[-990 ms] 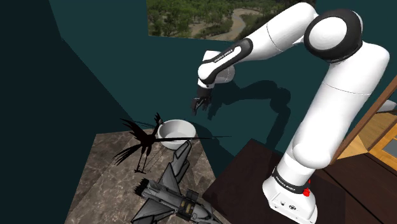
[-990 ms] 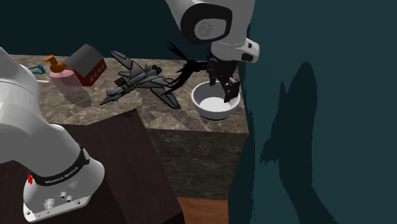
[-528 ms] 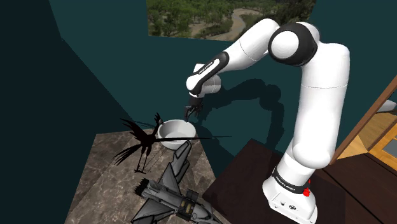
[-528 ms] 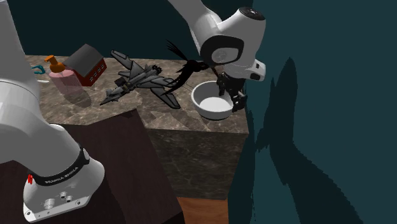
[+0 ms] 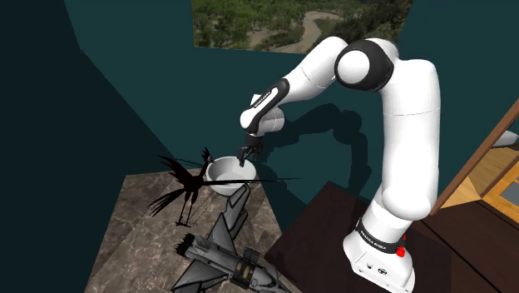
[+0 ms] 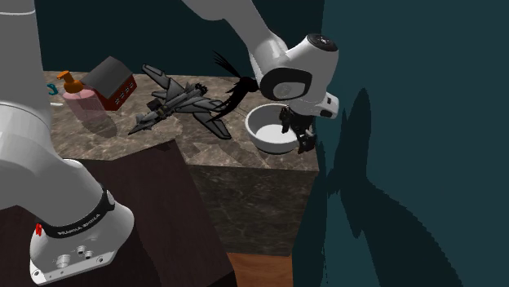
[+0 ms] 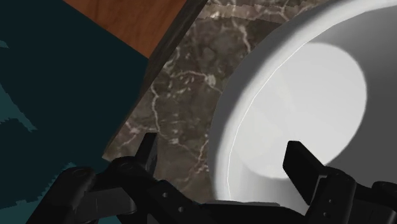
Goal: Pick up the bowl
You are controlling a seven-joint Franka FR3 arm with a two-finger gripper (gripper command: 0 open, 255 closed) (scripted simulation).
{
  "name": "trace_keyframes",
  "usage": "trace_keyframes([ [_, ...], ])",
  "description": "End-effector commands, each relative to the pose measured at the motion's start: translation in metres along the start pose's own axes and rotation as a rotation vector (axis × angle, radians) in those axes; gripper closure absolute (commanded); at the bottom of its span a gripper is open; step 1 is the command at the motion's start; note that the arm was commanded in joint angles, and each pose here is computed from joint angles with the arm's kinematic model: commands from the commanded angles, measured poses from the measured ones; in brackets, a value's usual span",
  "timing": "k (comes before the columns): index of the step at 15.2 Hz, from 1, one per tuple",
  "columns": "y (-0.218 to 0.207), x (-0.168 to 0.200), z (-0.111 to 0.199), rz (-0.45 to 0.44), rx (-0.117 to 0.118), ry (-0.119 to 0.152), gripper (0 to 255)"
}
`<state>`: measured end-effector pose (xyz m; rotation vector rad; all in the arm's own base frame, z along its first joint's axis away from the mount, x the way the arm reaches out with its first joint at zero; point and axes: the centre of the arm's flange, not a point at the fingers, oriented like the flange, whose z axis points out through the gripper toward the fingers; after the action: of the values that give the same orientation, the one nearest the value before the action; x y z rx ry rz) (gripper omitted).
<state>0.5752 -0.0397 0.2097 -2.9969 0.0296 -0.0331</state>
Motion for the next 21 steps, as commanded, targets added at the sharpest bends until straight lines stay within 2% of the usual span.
trace_keyframes([
  [1, 0.001, -0.001, 0.007, 0.000, 0.000, 0.000, 0],
  [2, 0.001, -0.001, 0.007, 0.000, 0.000, 0.000, 0],
  [3, 0.000, -0.001, 0.007, 0.000, 0.000, 0.000, 255],
  [12, 0.001, -0.001, 0.007, 0.000, 0.000, 0.000, 255],
  [21, -0.006, 0.000, -0.040, 0.000, 0.000, 0.000, 255],
])
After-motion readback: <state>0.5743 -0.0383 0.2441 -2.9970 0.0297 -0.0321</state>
